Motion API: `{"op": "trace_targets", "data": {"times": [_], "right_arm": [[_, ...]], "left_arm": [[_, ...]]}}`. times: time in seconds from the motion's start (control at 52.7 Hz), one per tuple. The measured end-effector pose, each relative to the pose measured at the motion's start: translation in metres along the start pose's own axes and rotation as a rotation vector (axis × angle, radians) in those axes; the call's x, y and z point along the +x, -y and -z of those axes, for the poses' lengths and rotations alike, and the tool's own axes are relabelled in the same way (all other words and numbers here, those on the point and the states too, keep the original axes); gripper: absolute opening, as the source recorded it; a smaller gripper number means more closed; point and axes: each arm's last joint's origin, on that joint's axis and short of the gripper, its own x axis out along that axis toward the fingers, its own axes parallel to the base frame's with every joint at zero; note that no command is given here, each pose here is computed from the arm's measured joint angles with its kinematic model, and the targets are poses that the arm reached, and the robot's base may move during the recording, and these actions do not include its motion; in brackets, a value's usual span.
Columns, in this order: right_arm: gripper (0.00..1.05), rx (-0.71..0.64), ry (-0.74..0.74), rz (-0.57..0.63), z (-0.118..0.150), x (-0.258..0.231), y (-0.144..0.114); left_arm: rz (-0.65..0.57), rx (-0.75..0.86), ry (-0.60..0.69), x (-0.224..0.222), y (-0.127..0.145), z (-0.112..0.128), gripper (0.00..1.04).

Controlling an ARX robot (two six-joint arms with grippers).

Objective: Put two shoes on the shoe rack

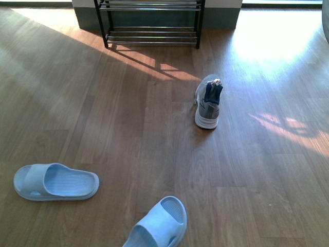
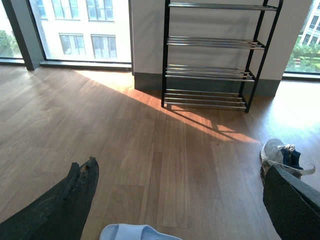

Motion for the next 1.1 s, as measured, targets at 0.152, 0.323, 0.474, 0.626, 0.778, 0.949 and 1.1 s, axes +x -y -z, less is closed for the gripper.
{"op": "trace_targets", "data": {"times": [0.152, 0.323, 0.474, 0.626, 0.778, 0.949, 1.1], "right_arm": [[0.02, 0.001, 0.0, 0.009, 0.0, -0.0001, 0.0004], [0.02, 0.003, 0.0, 0.015, 0.0002, -0.0004, 0.0011], [0.02, 0.005, -0.001, 0.024, 0.0002, -0.0005, 0.0015], [0.02, 0.007, -0.003, 0.028, 0.0005, -0.0005, 0.0018], [0.02, 0.007, -0.003, 0.019, 0.0006, -0.0003, 0.0015], [0.02, 0.007, -0.003, 0.019, 0.0009, -0.0005, 0.0014], [0.02, 0.005, -0.002, 0.005, 0.0008, -0.0001, 0.0003]], "left_arm": [[0.001, 0.0, 0.0, 0.0, 0.0, 0.0, 0.95], [0.005, 0.0, 0.0, 0.0, 0.0001, 0.0, 0.95], [0.003, 0.0, 0.0, 0.0, 0.0001, 0.0, 0.95], [0.003, 0.0, 0.0, 0.0, 0.0001, 0.0, 0.95], [0.003, 0.0, 0.0, 0.0, 0.0001, 0.0, 0.95], [0.003, 0.0, 0.0, 0.0, 0.0001, 0.0, 0.95], [-0.002, 0.0, 0.0, 0.0, -0.0001, 0.0, 0.95]]}}
